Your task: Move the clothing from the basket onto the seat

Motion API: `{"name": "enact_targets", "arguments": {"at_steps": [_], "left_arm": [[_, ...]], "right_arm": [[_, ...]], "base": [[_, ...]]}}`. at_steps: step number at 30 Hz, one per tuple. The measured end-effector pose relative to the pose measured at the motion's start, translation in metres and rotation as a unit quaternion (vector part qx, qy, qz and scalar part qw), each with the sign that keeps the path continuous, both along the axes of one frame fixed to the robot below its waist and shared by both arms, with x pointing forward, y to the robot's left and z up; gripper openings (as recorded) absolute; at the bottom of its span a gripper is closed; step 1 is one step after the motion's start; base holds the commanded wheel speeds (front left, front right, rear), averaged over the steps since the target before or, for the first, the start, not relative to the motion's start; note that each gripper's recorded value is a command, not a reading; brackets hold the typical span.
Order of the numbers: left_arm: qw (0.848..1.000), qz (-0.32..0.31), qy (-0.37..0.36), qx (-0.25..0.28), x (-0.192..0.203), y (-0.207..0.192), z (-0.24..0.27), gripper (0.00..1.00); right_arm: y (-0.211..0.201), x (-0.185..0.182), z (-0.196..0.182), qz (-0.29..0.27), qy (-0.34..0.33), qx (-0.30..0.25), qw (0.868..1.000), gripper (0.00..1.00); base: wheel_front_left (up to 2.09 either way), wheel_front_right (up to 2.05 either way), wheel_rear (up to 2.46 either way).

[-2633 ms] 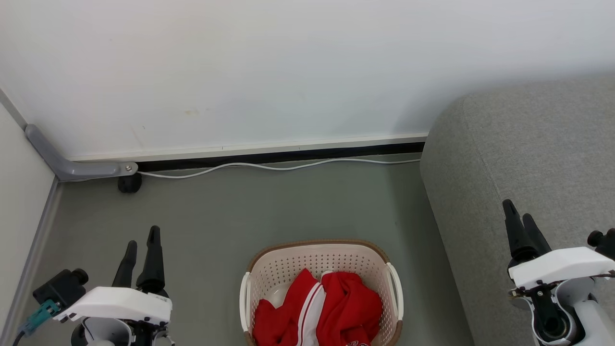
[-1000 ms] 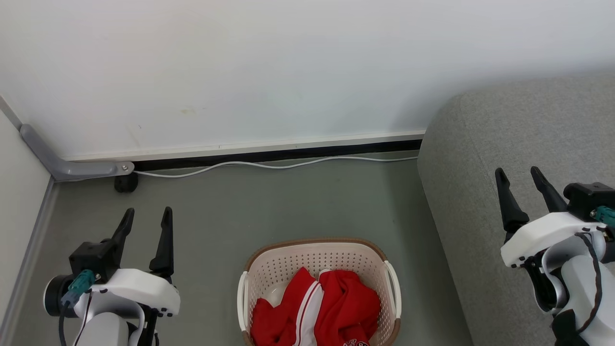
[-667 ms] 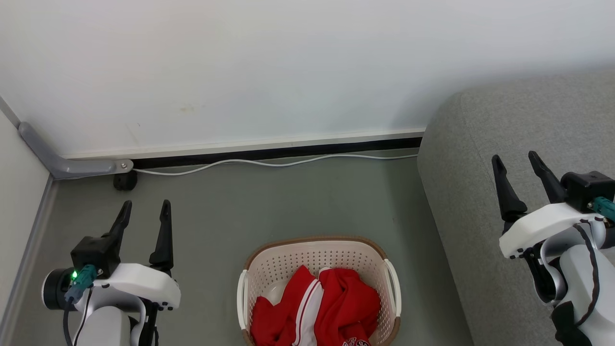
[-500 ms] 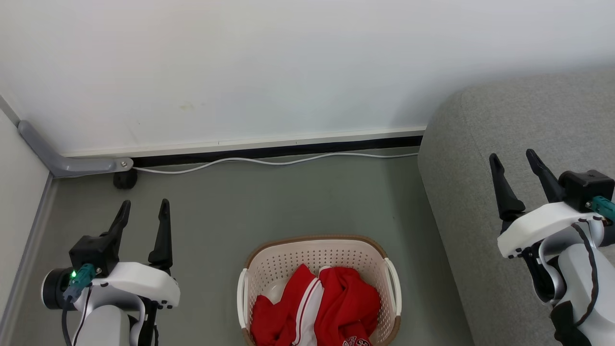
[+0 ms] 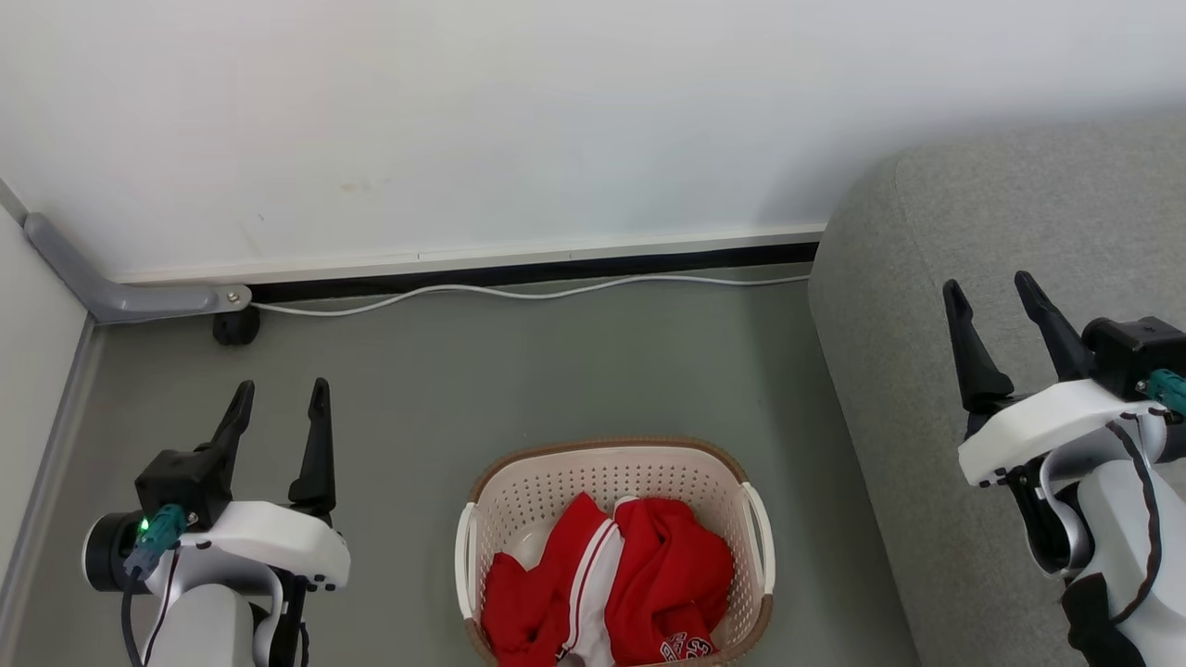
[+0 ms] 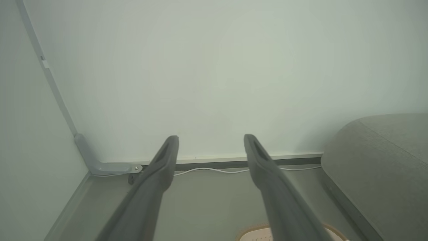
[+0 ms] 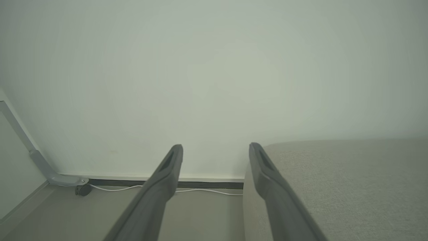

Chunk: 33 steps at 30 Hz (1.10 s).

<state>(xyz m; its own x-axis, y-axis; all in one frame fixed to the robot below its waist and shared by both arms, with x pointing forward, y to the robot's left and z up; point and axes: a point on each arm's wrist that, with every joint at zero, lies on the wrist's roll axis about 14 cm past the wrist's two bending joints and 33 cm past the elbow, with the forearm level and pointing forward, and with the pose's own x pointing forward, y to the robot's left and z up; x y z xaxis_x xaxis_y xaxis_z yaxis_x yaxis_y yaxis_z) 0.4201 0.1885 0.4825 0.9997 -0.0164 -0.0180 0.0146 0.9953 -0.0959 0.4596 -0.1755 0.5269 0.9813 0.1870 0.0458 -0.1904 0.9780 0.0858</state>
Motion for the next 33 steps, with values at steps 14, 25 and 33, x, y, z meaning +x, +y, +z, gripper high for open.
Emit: {"name": "enact_targets", "arguments": {"at_steps": [14,25,33], "left_arm": [[0.997,-0.025,0.069,-0.025,0.035,-0.032,-0.058,1.0],[0.988,-0.045,0.135,-0.064,0.061,-0.068,-0.118,1.0],[0.973,-0.099,0.191,-0.084,0.062,-0.111,-0.166,1.0]], "right_arm": [[0.01,0.044,-0.013,0.023,-0.009,0.001,1.0,1.0],[0.026,0.083,-0.054,0.052,0.008,0.007,0.999,1.0],[0.033,0.106,-0.085,0.067,0.021,0.007,0.998,1.0]], "base": [[0.0,0.0,0.0],[0.0,0.0,0.0],[0.0,0.0,0.0]]}}
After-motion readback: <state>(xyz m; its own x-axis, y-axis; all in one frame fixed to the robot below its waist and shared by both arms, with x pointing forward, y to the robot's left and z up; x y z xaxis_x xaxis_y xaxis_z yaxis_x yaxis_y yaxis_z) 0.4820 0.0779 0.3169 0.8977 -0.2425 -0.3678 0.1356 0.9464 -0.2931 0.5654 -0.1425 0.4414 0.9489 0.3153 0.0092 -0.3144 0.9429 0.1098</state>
